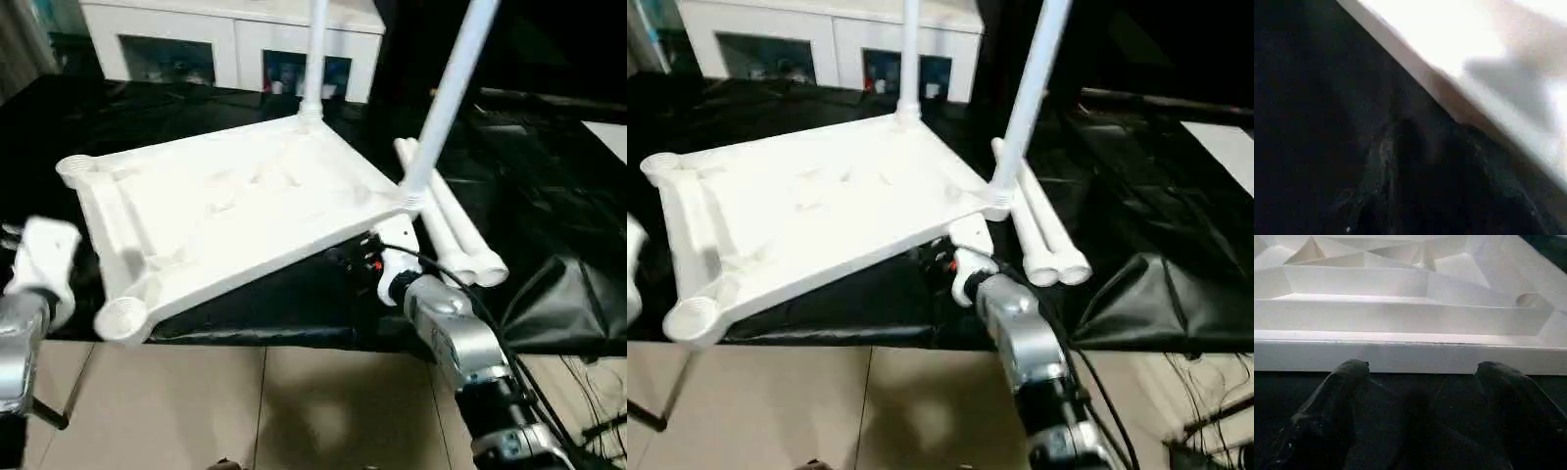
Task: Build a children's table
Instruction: Rotate table base
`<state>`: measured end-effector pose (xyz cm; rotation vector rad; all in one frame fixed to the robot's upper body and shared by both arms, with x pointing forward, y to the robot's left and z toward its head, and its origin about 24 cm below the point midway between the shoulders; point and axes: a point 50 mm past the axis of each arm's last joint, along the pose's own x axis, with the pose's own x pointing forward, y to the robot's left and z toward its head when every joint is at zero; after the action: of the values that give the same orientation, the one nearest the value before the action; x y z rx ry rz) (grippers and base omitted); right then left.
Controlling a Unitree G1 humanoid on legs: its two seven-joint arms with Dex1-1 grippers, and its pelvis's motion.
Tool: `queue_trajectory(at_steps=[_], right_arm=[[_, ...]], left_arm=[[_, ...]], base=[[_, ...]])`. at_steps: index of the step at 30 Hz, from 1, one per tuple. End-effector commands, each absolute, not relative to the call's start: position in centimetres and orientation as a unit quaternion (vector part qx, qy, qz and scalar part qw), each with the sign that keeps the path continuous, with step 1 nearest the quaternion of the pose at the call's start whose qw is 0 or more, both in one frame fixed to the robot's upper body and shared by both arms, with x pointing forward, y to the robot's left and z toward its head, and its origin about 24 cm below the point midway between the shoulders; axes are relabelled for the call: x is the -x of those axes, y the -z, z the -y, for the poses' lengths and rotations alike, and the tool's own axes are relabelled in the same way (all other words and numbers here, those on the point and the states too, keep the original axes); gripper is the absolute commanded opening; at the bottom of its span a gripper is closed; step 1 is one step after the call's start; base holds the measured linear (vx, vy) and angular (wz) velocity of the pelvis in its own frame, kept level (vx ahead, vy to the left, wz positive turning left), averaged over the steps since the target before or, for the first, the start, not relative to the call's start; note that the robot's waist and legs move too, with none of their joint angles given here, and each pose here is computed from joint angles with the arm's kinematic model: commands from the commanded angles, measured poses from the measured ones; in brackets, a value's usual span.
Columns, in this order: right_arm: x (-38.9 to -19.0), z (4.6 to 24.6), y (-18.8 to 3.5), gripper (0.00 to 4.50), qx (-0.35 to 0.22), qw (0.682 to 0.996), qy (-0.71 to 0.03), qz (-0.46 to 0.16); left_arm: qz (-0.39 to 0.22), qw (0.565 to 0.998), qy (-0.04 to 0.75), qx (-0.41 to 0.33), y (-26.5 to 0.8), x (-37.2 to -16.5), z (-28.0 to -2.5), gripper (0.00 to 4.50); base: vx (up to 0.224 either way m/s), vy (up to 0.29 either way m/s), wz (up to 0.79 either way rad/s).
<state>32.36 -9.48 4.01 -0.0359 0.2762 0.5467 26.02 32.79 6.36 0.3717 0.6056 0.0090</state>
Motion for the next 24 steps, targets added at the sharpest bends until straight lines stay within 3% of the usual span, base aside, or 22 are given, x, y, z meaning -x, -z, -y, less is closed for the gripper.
queue_trajectory(at_steps=[1, 8, 14, 18, 24], right_arm=[[-33.1, 9.8, -3.5, 3.86, 0.033, 0.951, -0.270, -0.144], [-34.8, 9.5, -3.1, 3.86, 0.023, 0.949, -0.270, -0.157], [-35.2, 6.5, -3.2, 3.86, 0.031, 0.927, -0.336, -0.161], [-35.1, 5.6, -3.4, 3.86, 0.030, 0.919, -0.361, -0.156], [-34.2, 3.4, -3.5, 3.86, 0.023, 0.886, -0.442, -0.138]], left_arm=[[-0.343, 0.919, 0.077, -0.179, -5.3, -25.6, -31.6, 2.03], [-0.341, 0.914, 0.150, -0.164, -6.6, -25.6, -30.3, 2.03], [-0.307, 0.873, 0.351, -0.145, -8.2, -24.3, -26.0, 2.03], [-0.301, 0.862, 0.383, -0.139, -8.1, -24.0, -25.2, 2.03], [-0.295, 0.837, 0.442, -0.126, -6.5, -24.1, -21.7, 2.03]], base=[[0.000, 0.000, 0.00], [0.000, 0.000, 0.00], [0.000, 0.000, 0.00], [0.000, 0.000, 0.00], [0.000, 0.000, 0.00]])
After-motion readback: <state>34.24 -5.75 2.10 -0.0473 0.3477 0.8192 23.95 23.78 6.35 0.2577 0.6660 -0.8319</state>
